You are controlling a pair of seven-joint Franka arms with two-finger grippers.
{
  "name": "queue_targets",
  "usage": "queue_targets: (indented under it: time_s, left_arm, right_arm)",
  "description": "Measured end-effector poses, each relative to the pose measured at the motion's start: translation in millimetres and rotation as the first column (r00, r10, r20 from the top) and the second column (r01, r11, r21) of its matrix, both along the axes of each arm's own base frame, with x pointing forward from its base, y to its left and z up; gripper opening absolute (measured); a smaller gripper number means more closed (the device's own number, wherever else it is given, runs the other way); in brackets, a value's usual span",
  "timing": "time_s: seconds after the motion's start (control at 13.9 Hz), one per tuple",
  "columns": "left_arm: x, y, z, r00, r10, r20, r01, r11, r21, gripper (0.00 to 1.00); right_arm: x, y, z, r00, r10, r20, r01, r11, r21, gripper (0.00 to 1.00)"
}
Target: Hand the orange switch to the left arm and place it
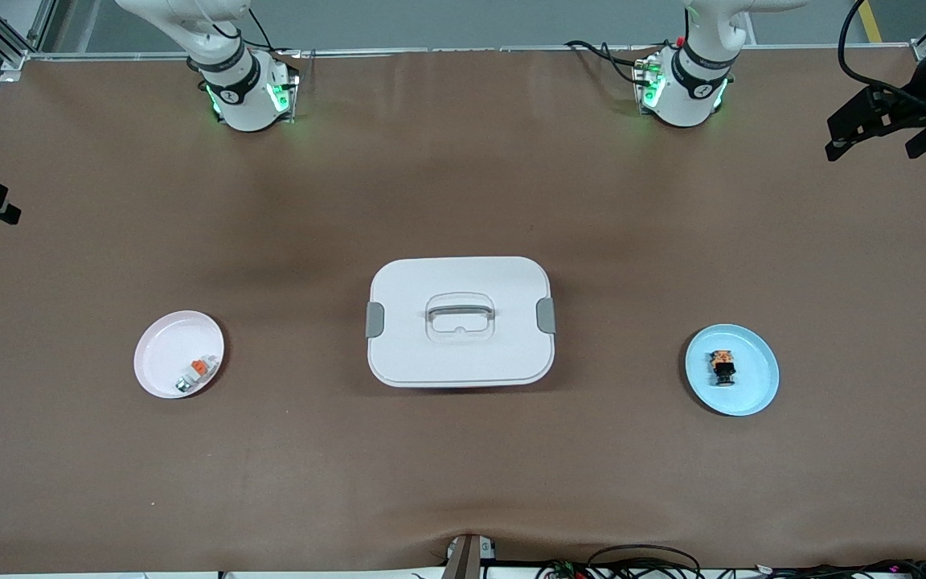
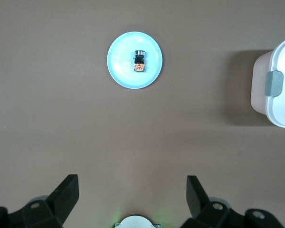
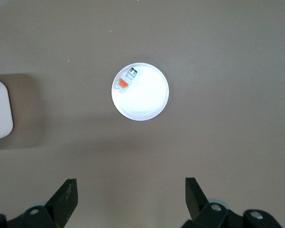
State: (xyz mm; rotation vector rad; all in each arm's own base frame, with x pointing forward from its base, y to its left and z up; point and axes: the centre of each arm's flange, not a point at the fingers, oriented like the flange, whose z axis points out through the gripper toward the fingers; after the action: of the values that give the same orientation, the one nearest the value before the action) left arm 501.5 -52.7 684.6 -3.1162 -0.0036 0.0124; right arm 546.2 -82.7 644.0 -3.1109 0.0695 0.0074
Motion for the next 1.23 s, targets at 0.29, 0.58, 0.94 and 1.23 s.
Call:
queue_targets:
  time_s: [0.29,0.58,0.94,1.23]
  left_arm:
    - [0.0,-0.2,0.1,1.000,0.000,0.000,0.000,1.000,0.000,1.00]
    - [-0.1,-0.2,1.2,1.000,0.000,0.003,0.000,1.000,0.000,1.00]
    - [-0.1,-0.2,1.5,1.000,0.000,0.003,0.000,1.000,0.000,1.00]
    - [-0.2,-0.3,3.2,1.000,-0.001,0.007,0.001,1.000,-0.001,1.00]
  right_arm:
    - [-3.6,-2.4,3.6,1.000,-0.006,-0.005,0.006,1.000,-0.002,1.00]
    - [-6.1,-1.7,2.1,0.993,-0.111,-0.030,0.111,0.994,-0.002,1.00]
    - [-6.1,-1.2,2.5,0.991,-0.133,-0.030,0.133,0.991,-0.003,1.00]
    - [-6.1,-1.4,2.6,0.990,-0.135,-0.030,0.135,0.991,-0.003,1.00]
